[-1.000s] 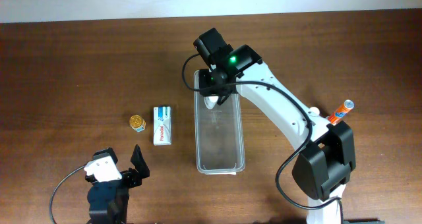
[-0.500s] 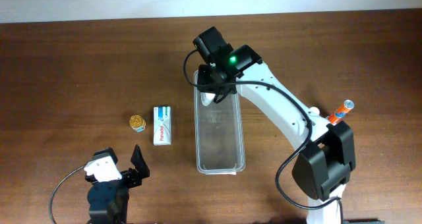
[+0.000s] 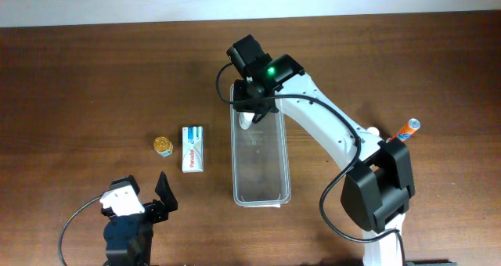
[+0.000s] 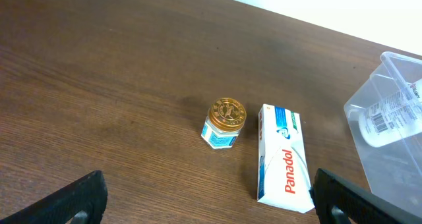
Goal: Pack container
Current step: 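Carry the lotion bottle over the container and release it inside, then move the right gripper back to the dark white-capped bottle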
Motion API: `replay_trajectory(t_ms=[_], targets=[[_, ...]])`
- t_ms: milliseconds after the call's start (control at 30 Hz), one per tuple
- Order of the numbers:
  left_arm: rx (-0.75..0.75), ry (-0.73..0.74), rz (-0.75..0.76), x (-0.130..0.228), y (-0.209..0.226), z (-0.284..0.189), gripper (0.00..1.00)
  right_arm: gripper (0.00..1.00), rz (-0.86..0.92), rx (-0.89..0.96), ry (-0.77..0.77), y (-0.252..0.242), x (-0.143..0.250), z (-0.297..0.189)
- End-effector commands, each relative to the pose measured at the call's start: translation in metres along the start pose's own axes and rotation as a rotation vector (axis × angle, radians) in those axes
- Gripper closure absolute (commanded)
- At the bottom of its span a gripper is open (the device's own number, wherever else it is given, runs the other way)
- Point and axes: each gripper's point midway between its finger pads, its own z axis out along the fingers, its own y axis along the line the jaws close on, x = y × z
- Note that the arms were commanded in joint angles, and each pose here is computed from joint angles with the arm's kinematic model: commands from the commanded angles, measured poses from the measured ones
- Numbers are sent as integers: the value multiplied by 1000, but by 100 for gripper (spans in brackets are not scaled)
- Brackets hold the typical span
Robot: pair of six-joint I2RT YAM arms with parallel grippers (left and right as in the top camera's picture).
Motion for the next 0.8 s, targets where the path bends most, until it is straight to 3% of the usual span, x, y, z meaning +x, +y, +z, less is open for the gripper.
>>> replay_trajectory(t_ms=[0, 100, 367, 533, 767], targets=[[5, -4, -1, 0, 0, 0, 1, 83, -14, 1, -11, 1, -3, 0], [4, -3, -1, 0, 0, 0, 1, 60, -14, 1, -12, 1, -4, 0], [4, -3, -1, 0, 0, 0, 1, 53, -83, -20, -45, 5, -10, -17], [5, -4, -1, 0, 0, 0, 1, 48, -153, -66, -115, 10, -16, -61], [4, -3, -1, 0, 0, 0, 1, 27, -137, 56, -197, -38, -15, -132]])
